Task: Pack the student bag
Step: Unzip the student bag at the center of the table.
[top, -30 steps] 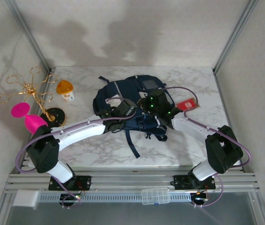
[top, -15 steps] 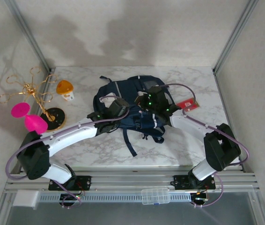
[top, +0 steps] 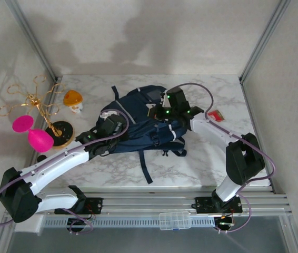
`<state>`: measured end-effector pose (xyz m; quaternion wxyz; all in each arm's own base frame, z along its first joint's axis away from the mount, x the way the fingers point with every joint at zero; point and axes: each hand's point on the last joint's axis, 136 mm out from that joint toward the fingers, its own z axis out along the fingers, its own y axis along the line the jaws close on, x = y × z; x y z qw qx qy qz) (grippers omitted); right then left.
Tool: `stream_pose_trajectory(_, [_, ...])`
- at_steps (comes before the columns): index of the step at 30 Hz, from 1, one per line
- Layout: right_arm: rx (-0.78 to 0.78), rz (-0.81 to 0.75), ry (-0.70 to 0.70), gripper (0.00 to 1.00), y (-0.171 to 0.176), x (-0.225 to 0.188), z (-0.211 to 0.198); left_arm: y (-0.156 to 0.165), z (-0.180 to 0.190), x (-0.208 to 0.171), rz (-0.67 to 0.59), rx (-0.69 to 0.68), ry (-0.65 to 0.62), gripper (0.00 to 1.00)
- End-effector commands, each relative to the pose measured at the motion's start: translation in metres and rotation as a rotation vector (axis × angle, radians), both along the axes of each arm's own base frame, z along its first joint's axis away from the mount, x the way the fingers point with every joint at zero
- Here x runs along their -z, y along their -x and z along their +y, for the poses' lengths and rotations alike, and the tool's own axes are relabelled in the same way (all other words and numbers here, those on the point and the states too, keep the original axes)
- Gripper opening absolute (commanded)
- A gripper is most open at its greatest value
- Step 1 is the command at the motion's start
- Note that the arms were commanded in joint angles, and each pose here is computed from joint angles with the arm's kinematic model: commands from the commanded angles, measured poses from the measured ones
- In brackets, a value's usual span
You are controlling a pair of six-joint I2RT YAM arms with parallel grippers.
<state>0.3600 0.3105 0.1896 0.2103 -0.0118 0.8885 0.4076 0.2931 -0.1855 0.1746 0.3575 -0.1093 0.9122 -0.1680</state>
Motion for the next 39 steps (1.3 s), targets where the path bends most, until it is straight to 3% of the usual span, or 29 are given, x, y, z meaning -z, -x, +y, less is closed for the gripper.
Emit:
stream_pose_trajectory(1, [-0.052, -0.208, 0.007, 0.00, -0.044, -0.050, -0.012, 0.022, -0.018, 0.023, 0.084, 0.139, -0.027, 0.00])
stream_pose_trajectory(5, [-0.055, -0.192, 0.066, 0.03, -0.063, -0.040, -0.011, 0.014, -0.047, 0.022, 0.067, 0.173, 0.007, 0.00])
stream_pose_trajectory(10, [0.010, -0.135, 0.056, 0.46, -0.046, -0.036, -0.022, -0.007, -0.047, 0.023, 0.046, 0.109, -0.032, 0.00])
stream_pose_trajectory(14, [0.087, -0.044, 0.039, 0.58, -0.010, -0.022, -0.025, -0.014, -0.044, 0.021, 0.033, 0.085, -0.037, 0.00])
stream_pose_trajectory(18, [0.134, 0.062, -0.090, 0.54, 0.020, -0.012, -0.006, -0.015, -0.040, 0.010, 0.004, 0.087, -0.019, 0.00])
stream_pose_trajectory(20, [0.185, 0.092, -0.106, 0.54, 0.027, -0.009, 0.000, -0.015, -0.035, 0.001, -0.009, 0.087, -0.011, 0.05])
stream_pose_trajectory(27, [0.325, 0.157, -0.148, 0.46, 0.018, 0.004, 0.007, -0.011, -0.019, -0.009, -0.021, 0.083, -0.020, 0.22])
stream_pose_trajectory(33, [0.350, 0.153, -0.158, 0.33, 0.006, 0.005, 0.015, -0.017, -0.036, -0.010, -0.003, 0.126, -0.006, 0.33])
stream_pose_trajectory(35, [0.353, 0.161, -0.161, 0.31, 0.005, 0.008, 0.016, -0.022, -0.041, -0.011, 0.003, 0.115, -0.020, 0.42])
stream_pose_trajectory(39, [0.363, 0.160, -0.159, 0.27, 0.005, 0.011, 0.015, -0.030, -0.041, -0.001, 0.042, 0.061, -0.104, 0.43])
